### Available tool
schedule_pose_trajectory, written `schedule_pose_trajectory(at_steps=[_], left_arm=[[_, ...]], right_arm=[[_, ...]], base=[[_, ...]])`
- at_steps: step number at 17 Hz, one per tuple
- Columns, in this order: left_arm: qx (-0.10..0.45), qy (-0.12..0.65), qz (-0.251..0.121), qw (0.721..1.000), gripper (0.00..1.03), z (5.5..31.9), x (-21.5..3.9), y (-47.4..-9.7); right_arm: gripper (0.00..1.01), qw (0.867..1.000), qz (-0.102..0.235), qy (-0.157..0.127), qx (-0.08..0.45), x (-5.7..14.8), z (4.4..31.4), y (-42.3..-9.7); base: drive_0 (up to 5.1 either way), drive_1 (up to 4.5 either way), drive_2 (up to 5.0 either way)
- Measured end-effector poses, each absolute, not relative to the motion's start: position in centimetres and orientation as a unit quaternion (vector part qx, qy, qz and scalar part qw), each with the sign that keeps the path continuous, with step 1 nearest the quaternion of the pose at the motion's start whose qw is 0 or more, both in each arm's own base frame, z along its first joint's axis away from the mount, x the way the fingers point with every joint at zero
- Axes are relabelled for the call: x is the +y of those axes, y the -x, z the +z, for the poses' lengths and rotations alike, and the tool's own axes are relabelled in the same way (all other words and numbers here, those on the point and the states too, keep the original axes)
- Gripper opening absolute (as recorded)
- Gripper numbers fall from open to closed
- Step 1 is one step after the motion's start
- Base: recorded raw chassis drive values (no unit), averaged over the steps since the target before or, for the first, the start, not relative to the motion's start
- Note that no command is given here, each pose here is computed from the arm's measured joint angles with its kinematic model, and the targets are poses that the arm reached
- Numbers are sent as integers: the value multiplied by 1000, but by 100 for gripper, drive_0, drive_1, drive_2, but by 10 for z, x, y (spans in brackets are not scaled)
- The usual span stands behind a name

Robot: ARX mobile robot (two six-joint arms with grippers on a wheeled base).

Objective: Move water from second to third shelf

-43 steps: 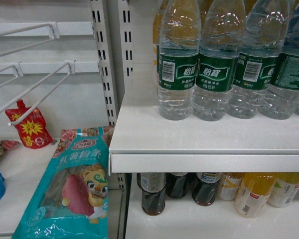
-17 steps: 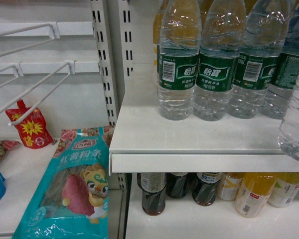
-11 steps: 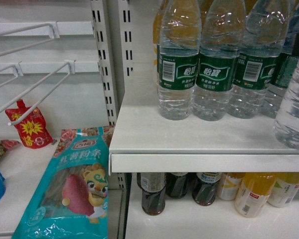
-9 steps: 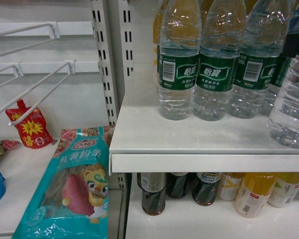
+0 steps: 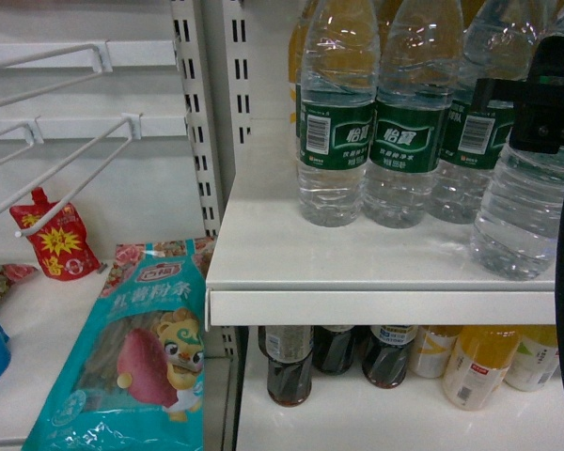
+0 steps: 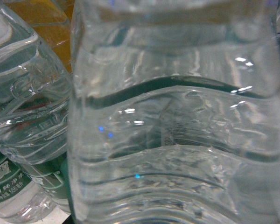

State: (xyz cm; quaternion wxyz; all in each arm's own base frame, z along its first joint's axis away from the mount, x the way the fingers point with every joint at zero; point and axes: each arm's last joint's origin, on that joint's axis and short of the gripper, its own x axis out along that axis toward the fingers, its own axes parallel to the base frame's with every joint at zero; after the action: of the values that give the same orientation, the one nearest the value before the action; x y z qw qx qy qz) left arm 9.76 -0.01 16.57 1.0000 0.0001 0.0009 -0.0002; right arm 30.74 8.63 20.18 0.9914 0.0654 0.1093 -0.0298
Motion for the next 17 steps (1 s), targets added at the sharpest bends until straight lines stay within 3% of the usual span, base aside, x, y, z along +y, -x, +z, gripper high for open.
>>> schedule_pose_trajectory(at_steps=[3,17], left_arm=[[1,0,0,1000,98,166,0,-98],[1,0,0,1000,98,166,0,-98]], right_arm=[[42,992,-29,-66,105,93,201,-312],[42,992,-37,-62,101,89,198,-320]], base=[[0,0,0],[0,0,0]])
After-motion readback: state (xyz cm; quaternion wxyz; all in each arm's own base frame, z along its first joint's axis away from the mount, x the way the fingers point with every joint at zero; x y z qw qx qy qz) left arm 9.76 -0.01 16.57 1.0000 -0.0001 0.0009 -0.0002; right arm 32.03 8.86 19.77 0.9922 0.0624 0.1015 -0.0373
